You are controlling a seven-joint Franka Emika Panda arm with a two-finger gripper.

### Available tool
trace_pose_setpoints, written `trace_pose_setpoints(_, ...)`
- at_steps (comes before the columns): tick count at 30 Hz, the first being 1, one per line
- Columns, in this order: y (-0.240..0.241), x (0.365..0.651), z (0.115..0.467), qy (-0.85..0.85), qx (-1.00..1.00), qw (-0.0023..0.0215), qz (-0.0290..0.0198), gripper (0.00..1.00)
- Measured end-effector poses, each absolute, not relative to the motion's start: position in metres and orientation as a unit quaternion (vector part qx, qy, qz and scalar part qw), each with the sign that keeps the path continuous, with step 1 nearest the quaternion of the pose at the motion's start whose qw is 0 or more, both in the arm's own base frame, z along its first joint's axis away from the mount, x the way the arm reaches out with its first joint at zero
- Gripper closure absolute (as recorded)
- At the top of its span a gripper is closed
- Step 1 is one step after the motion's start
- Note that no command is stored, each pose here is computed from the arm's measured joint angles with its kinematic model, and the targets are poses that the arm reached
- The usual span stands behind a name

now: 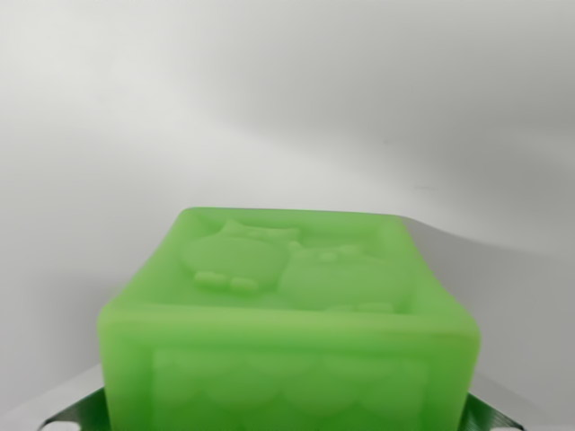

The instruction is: Stack cube

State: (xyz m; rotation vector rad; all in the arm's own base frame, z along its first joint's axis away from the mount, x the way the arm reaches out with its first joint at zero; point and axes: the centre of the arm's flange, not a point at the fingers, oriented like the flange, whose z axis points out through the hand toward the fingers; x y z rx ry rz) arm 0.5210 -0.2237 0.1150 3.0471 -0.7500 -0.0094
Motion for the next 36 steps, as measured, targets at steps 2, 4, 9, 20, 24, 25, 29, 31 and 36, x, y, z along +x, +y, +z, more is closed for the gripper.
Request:
trace_pose_setpoints(2,-0.224,0.521,0.115,-0.239,0.971,0.0017,-0.0029,1.0)
trace_pose_setpoints(4,-0.224,0.521,0.116,-0.239,0.971,0.0017,-0.0027,1.0)
trace_pose_setpoints(9,-0.224,0.522,0.122,-0.239,0.971,0.0015,-0.0017,1.0)
trace_pose_setpoints(20,-0.224,0.522,0.14,-0.24,0.971,0.0006,-0.0008,1.0)
trace_pose_setpoints(24,-0.224,0.522,0.15,-0.24,0.971,0.0003,-0.0007,1.0)
trace_pose_setpoints(25,-0.224,0.522,0.152,-0.24,0.971,0.0002,-0.0003,1.0)
trace_pose_setpoints(29,-0.224,0.522,0.161,-0.24,0.971,-0.0001,0.0,1.0)
trace_pose_setpoints(31,-0.224,0.522,0.167,-0.24,0.971,-0.0002,0.0003,1.0)
trace_pose_setpoints(36,-0.224,0.522,0.18,-0.24,0.971,-0.0006,0.0006,1.0)
